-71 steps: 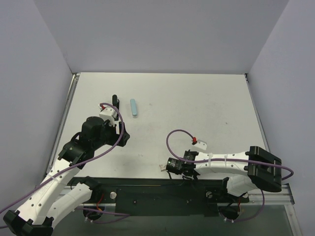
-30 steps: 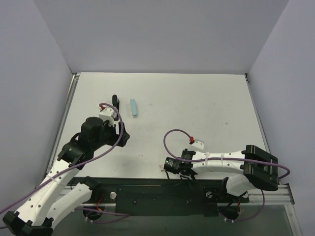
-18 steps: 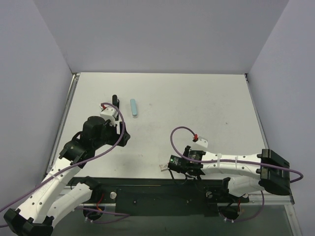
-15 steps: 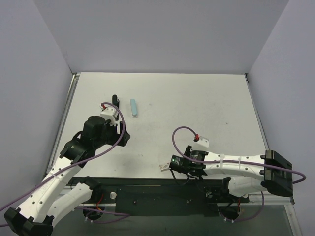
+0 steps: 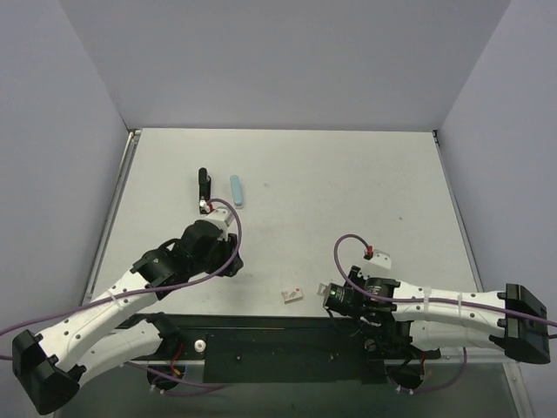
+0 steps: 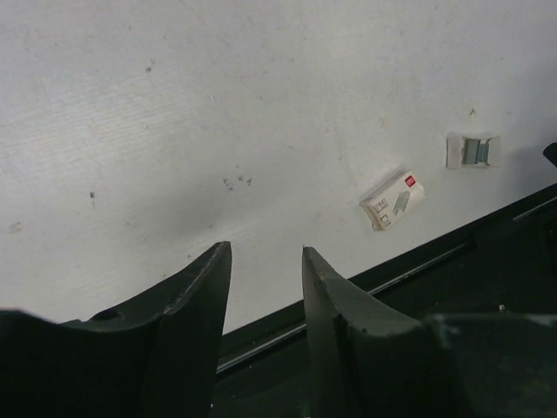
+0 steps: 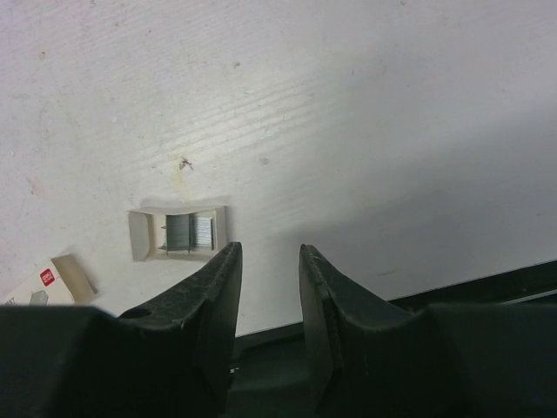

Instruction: Unload the staples from the stapler

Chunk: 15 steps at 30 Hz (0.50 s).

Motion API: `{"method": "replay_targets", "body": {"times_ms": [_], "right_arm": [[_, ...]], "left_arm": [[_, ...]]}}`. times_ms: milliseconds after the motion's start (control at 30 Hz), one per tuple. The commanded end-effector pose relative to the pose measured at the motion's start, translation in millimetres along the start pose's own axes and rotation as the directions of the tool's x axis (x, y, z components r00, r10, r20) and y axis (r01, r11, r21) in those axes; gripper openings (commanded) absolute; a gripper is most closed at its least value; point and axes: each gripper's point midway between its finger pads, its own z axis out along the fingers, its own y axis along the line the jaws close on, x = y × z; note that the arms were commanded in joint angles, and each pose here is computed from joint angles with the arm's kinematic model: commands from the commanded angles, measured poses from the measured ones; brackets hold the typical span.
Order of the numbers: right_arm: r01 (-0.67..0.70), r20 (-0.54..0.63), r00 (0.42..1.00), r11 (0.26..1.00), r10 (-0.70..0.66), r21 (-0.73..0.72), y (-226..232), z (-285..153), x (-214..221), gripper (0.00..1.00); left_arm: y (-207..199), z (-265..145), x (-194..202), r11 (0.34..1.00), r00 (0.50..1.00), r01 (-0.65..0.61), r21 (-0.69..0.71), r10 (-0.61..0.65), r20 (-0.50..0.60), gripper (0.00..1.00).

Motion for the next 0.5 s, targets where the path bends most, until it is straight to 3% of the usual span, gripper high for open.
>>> {"method": "replay_targets", "body": {"times_ms": [0, 100, 200, 233, 467], "right_arm": [[0.019, -0.001, 1.000, 0.999, -0.019, 0.031, -24, 3, 2, 0.29], [0.017, -0.008, 1.000, 0.999, -0.017, 0.038, -30, 6, 6, 0.27], [0.029, -0.015, 0.999, 0.999, -0.029, 0.033, -29, 7, 8, 0.24], [0.033, -0.013, 0.999, 0.999, -0.032, 0.033, -29, 8, 8, 0.22], [0.055, -0.074, 0.996, 0.998, -0.053, 0.024, -22, 18, 21, 0.03]], "left_arm": [[-2, 15, 19, 0.997, 0.997, 0.073, -0.040, -0.074, -0.027, 0.40], [-6, 27, 38, 0.997, 0.995, 0.070, -0.040, -0.073, -0.075, 0.20], [-14, 38, 47, 0.997, 0.993, 0.075, -0.017, -0.076, -0.087, 0.12], [-14, 44, 53, 0.997, 0.991, 0.078, -0.015, -0.079, -0.108, 0.02], [-25, 63, 74, 0.997, 0.983, 0.076, -0.003, -0.076, -0.165, 0.00]]}}
